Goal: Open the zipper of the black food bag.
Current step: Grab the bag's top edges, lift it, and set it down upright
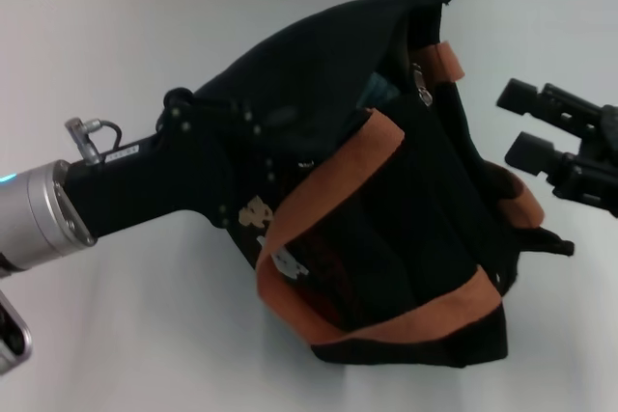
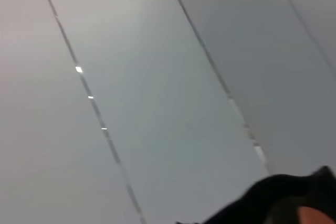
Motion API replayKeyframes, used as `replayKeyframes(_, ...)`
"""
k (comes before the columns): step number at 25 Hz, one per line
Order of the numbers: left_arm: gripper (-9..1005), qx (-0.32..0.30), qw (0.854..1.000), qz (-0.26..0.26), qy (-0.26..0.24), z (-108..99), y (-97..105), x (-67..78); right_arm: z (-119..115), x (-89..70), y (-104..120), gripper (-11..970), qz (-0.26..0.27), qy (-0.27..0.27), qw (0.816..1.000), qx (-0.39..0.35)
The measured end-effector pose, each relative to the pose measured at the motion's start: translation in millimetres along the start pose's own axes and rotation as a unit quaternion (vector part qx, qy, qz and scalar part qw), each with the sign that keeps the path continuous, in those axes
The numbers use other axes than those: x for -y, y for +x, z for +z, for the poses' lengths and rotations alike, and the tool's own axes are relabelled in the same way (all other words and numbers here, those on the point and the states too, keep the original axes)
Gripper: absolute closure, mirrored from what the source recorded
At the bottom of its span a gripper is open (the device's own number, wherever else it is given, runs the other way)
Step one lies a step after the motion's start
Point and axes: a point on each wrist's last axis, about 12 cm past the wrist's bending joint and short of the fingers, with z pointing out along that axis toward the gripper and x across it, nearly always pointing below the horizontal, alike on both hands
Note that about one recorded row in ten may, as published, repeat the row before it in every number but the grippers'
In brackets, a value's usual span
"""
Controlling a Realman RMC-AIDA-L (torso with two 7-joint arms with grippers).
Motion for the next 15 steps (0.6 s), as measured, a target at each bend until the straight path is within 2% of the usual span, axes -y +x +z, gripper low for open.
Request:
replayKeyframes(6, 894, 0.000, 1.000, 0.010, -0.003, -0.9, -0.7, 0.8, 1.1, -2.8, -0.9, 156, 0.013, -0.019, 1.000, 0.000)
replayKeyframes(9, 894, -0.002, 1.000, 0.013, -0.005, -0.8, 0.1, -0.7, -3.5, -7.0, -6.3, 157, 0.034, -0.046, 0.997, -0.041)
replayKeyframes(10, 894, -0.003, 1.000, 0.015, -0.008, -1.0, 0.5, -1.9, -12.6, -11.3, -7.5, 157, 0.045, -0.056, 0.995, -0.072)
replayKeyframes(12, 894, -0.003, 1.000, 0.016, -0.010, -1.1, 0.5, -2.4, -19.3, -13.8, -7.5, 158, 0.048, -0.054, 0.994, -0.079)
replayKeyframes(15, 894, -0.006, 1.000, 0.019, -0.018, -1.0, 1.1, -4.2, -46.5, -24.8, -6.5, 159, 0.058, -0.035, 0.994, -0.091)
